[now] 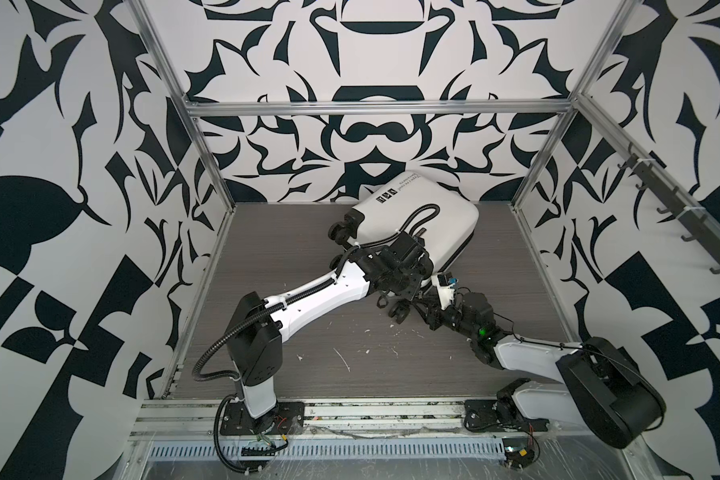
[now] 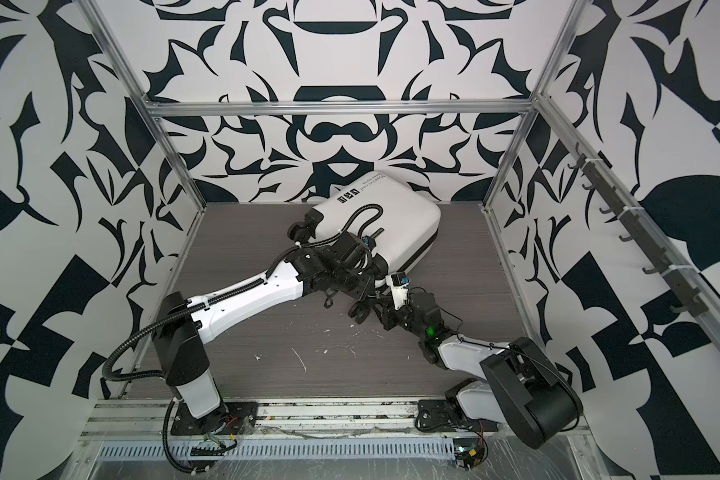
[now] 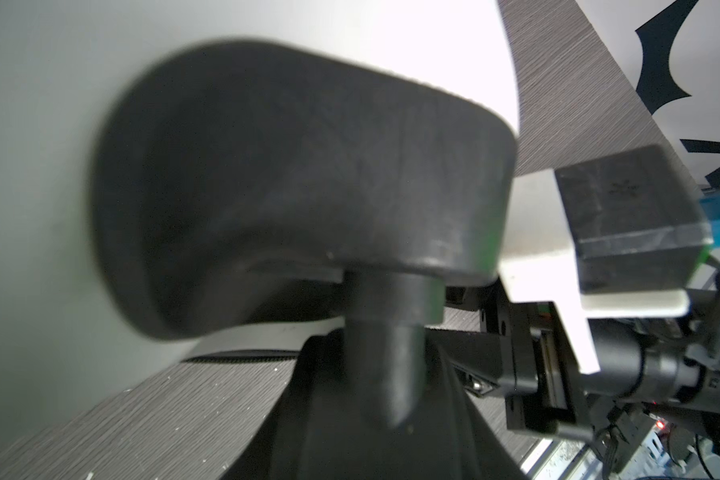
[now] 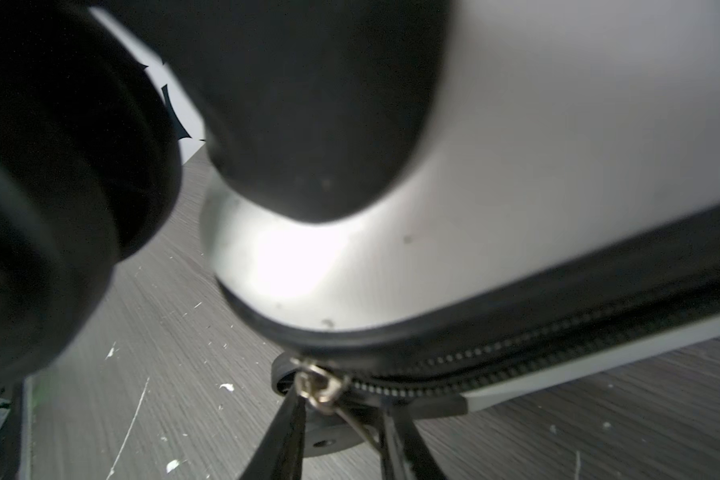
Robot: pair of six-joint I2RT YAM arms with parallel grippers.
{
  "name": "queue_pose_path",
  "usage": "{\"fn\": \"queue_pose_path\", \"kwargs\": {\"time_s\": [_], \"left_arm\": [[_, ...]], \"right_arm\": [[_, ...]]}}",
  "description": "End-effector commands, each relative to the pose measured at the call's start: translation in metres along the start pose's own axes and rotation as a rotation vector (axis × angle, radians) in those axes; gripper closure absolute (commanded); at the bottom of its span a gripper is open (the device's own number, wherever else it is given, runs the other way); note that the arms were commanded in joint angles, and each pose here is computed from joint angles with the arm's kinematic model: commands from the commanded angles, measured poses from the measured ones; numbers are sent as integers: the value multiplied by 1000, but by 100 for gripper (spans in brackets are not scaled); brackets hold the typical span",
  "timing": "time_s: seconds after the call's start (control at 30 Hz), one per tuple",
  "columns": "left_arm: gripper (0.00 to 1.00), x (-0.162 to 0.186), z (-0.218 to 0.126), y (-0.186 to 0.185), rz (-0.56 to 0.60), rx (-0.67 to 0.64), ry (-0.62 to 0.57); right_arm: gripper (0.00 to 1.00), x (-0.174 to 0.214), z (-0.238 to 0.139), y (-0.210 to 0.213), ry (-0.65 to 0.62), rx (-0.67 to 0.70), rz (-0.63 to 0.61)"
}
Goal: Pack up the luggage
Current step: 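Pinch the metal zipper pull with the right gripper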
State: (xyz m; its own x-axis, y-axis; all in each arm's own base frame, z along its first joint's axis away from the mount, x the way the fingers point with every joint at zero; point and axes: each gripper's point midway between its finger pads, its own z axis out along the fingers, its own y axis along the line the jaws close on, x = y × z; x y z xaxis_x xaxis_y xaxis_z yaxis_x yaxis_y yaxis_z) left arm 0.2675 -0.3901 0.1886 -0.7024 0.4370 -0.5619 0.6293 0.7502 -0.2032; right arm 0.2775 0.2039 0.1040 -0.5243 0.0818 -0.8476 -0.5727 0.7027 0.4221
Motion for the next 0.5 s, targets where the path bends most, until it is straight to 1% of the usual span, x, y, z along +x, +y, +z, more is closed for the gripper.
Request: {"fn": "queue_pose_path", "kwargs": {"time_s": [0.0,0.23,0.47], "left_arm": [[100,4,6,6,-39,-19,24],[100,3,4,6,-40,-19,20],[100,4,4,6,-41,-22,23]], "right_arm": [[69,-43,-2,19,-136,-69,-36],[75,-40,-4,18,-142,-63,-30],[84,-44,-4,11,-157,-27,-12]]}}
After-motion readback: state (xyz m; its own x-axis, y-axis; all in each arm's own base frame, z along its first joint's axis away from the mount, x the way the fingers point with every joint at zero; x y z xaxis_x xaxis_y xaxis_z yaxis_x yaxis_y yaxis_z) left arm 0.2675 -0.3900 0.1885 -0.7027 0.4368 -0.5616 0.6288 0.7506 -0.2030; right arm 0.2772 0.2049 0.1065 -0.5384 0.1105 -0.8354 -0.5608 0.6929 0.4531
